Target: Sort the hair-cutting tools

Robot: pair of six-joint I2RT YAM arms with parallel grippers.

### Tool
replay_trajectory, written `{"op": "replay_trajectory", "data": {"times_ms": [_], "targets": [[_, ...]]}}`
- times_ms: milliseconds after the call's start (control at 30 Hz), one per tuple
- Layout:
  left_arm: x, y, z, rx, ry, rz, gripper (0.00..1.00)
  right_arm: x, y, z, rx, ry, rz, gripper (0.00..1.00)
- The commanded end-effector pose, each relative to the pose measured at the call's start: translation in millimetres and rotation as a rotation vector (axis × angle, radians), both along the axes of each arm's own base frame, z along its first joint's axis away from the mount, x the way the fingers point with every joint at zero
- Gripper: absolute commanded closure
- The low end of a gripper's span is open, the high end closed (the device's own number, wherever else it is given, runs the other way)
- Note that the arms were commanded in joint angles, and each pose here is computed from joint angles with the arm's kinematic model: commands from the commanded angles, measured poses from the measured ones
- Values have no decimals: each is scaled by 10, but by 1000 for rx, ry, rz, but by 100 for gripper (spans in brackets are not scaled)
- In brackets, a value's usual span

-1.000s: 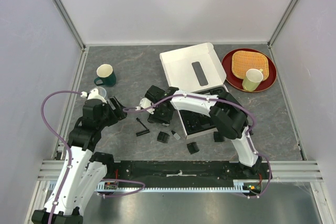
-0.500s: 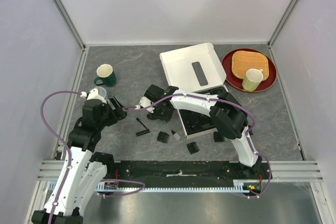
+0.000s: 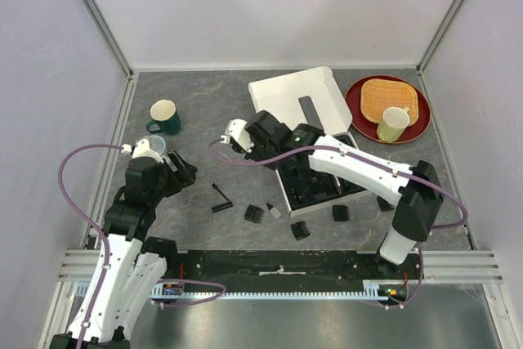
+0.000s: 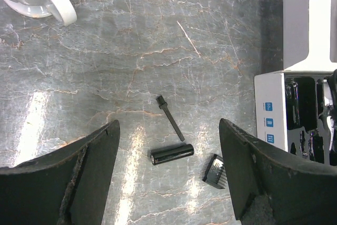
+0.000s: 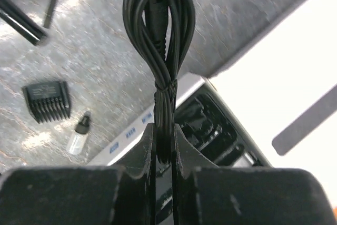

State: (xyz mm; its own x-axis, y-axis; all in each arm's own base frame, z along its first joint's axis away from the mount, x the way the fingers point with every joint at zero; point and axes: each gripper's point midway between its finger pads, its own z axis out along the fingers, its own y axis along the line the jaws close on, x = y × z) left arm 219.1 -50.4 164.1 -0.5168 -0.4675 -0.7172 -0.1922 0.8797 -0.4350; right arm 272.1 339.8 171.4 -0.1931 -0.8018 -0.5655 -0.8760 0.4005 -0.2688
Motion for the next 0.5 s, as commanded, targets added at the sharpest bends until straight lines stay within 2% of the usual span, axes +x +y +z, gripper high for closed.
{"op": "replay_trajectory", "data": {"times_ms": [0, 267, 467], "targets": [[44, -6, 149, -23, -33, 16, 18, 161, -489, -7, -67, -58, -173, 95], [51, -32, 129, -28, -26, 4, 18, 203, -1029, -133, -128, -24, -267, 95], [58, -45, 119, -30, -22, -4, 18, 249, -1233, -420, -210, 25, -319, 95]]}}
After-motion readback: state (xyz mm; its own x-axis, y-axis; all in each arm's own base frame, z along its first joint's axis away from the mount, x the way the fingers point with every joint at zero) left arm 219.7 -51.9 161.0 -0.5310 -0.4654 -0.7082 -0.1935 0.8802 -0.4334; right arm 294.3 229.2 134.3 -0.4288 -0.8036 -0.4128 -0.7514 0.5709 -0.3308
